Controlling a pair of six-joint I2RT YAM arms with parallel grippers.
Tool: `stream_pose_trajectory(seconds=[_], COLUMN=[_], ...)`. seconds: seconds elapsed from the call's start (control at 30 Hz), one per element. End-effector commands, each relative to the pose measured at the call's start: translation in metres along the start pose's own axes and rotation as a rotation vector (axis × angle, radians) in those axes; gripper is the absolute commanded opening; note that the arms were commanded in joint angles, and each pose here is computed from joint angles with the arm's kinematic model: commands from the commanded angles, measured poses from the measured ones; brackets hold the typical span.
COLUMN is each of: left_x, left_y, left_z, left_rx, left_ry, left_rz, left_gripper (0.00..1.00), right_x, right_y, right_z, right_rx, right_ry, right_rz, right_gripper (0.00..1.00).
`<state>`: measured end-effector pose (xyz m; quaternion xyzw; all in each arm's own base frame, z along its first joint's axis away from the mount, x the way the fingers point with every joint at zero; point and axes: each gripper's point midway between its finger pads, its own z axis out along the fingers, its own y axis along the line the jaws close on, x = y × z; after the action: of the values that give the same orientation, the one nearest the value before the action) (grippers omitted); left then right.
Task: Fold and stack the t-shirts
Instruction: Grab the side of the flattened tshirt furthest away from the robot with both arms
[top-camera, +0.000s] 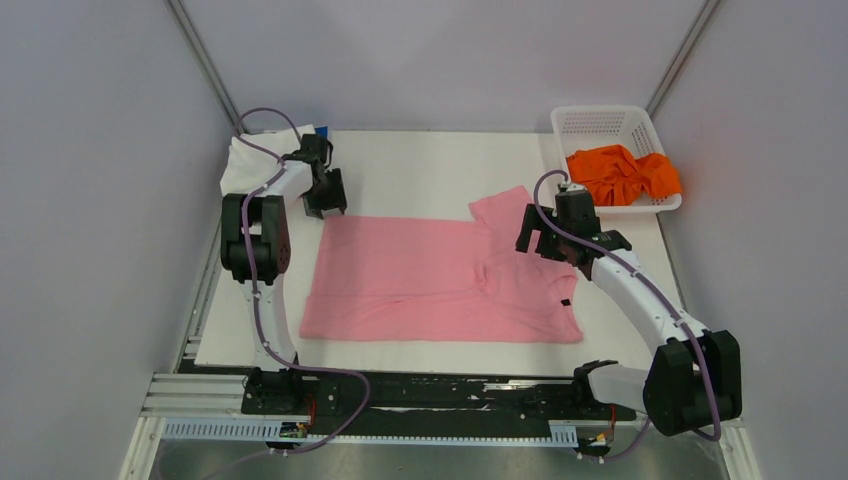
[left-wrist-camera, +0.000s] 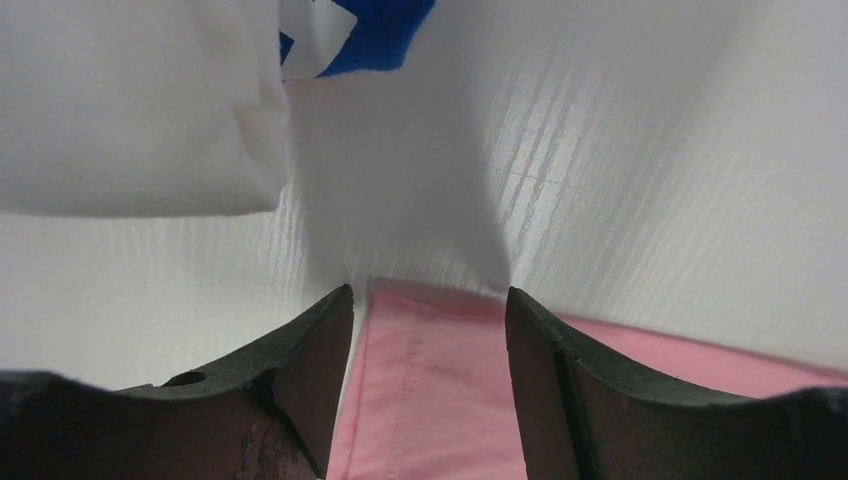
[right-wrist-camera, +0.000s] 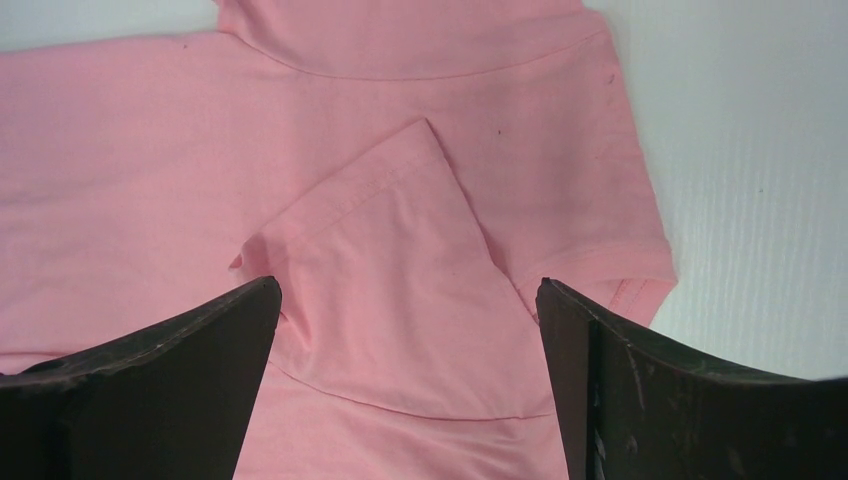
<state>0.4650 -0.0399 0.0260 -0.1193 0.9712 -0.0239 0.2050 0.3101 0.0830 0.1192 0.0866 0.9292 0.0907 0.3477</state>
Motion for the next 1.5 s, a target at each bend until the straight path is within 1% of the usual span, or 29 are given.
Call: stream_pose_trajectory(seconds=[0.0,0.1,0.3,0.33,0.4,0.5,0.6,0.67,0.7,0.73,0.8,0.83,0.9,1.03,1.2,1.33,1.4,1.47], left_x=[0.016,0.021,0.035,0.036,0.039,0.044,0.048,0.052,0.054,0.054,0.056,0.057,0.056,0.050,0.036,0.030,0.027,0.026], left_y=[0.006,0.005,0.010,0.011,0.014,0.016,0.016,0.017,0.018,0.018,0.021,0.022,0.024,0.024,0.017,0.013,0.010,0.009], left_z=[0.012,0.011,0.006,0.006,0.007,0.008,0.008,0.008,0.009,0.008,0.007,0.006,0.004,-0.002,-0.016,-0.025,-0.028,-0.031], left_rx=[-0.023,-0.030,-0.114,-0.126,-0.145,-0.161,-0.164,-0.169,-0.173,-0.178,-0.194,-0.203,-0.216,-0.217,-0.190,-0.179,-0.169,-0.164], left_ry=[0.042,0.046,0.076,0.078,0.085,0.092,0.096,0.101,0.105,0.104,0.106,0.109,0.105,0.084,0.024,-0.002,-0.017,-0.026], left_rz=[0.005,0.018,0.065,0.062,0.053,0.037,0.002,-0.021,-0.026,-0.036,-0.046,-0.049,-0.055,-0.044,-0.022,-0.030,-0.028,-0.026], left_gripper=[0.62,0.57,0.55,0.52,0.50,0.45,0.44,0.37,0.32,0.30,0.20,0.11,0.01,0.00,0.00,0.00,0.00,0.00], right_x=[-0.017,-0.017,-0.013,-0.013,-0.012,-0.013,-0.015,-0.016,-0.016,-0.017,-0.017,-0.018,-0.021,-0.043,-0.090,-0.123,-0.130,-0.145], right_y=[0.001,0.000,-0.006,-0.006,-0.007,-0.007,-0.008,-0.008,-0.009,-0.009,-0.010,-0.010,-0.010,-0.005,0.003,0.014,0.017,0.023], right_z=[0.001,0.002,0.006,0.007,0.008,0.007,0.008,0.009,0.010,0.011,0.012,0.013,0.015,0.020,0.043,0.084,0.117,0.138], right_rx=[0.000,0.003,0.032,0.035,0.039,0.041,0.047,0.053,0.055,0.059,0.067,0.071,0.079,0.088,0.140,0.173,0.187,0.191], right_ry=[-0.057,-0.061,-0.054,-0.052,-0.049,-0.054,-0.060,-0.063,-0.062,-0.063,-0.063,-0.065,-0.068,-0.105,-0.151,-0.152,-0.125,-0.132], right_rz=[-0.006,-0.009,-0.004,-0.003,-0.002,-0.002,-0.001,0.000,0.002,0.003,0.007,0.009,0.016,0.029,0.052,0.059,0.044,0.028], right_gripper=[1.00,1.00,1.00,1.00,1.00,1.00,1.00,1.00,1.00,1.00,1.00,1.00,1.00,1.00,1.00,1.00,0.98,0.95])
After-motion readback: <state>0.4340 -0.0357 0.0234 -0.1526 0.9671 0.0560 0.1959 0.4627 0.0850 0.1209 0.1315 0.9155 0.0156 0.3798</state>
